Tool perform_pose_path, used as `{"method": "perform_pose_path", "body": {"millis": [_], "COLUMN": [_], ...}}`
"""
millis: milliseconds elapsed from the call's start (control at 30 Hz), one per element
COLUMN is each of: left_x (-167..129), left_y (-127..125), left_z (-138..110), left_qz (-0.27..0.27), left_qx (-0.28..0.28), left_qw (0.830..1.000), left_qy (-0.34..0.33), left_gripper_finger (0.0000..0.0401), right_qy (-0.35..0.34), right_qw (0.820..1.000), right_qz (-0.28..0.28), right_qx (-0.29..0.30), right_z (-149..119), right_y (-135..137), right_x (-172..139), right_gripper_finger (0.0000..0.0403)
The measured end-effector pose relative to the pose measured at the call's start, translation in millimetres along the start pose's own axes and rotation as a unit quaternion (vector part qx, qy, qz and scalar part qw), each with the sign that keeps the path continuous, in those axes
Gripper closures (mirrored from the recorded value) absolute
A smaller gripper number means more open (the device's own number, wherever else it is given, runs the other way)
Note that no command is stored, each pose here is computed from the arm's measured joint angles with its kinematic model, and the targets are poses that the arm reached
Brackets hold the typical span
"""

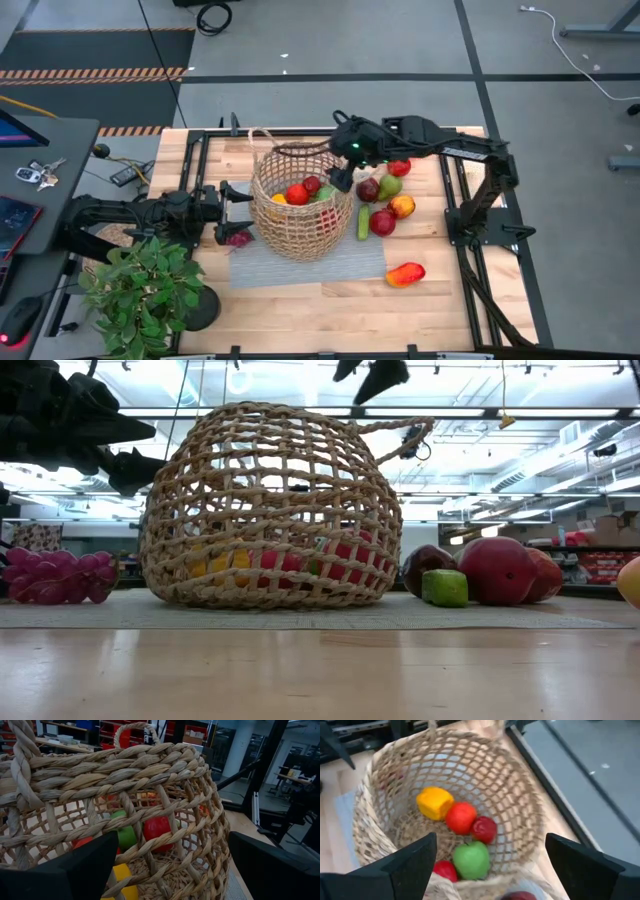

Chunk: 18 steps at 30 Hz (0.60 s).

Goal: Build produce basket
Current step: Put the green cucumber into the brown basket

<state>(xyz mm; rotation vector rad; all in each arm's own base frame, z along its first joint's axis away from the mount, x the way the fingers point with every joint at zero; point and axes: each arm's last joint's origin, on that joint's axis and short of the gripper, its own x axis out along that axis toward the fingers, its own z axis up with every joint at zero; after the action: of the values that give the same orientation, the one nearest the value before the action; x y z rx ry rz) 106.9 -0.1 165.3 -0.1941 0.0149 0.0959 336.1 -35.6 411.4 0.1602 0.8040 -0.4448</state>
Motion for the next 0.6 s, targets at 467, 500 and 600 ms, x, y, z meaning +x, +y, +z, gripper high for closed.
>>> {"method": "perform_pose_path", "body": {"millis": [467, 500, 600], "left_x": [0.0, 0.0, 0.0], "left_y": [0.0, 0.0, 0.0], "left_z": [0.0, 0.0, 0.0], "left_qz": [0.0, 0.0, 0.0], "left_qx": [0.0, 0.0, 0.0], "left_qw": [1.0, 1.0, 1.0], "left_qy": [0.0, 0.0, 0.0], "left_gripper_finger": [0.0015, 0.0015, 0.0015], "right_qy": [-0.042, -0.045, -0.055], "right_qw": [0.996, 0.996, 0.995], "right_qz": [-0.032, -0.03, -0.027], "right_qx": [0.067, 0.073, 0.083], "right_z": [-87.6, -93.4, -108.6], "right_y": [13.5, 15.3, 21.8], "right_x": [-30.1, -32.9, -39.0], "right_gripper_finger": [0.0028, 0.0028, 0.0028]}}
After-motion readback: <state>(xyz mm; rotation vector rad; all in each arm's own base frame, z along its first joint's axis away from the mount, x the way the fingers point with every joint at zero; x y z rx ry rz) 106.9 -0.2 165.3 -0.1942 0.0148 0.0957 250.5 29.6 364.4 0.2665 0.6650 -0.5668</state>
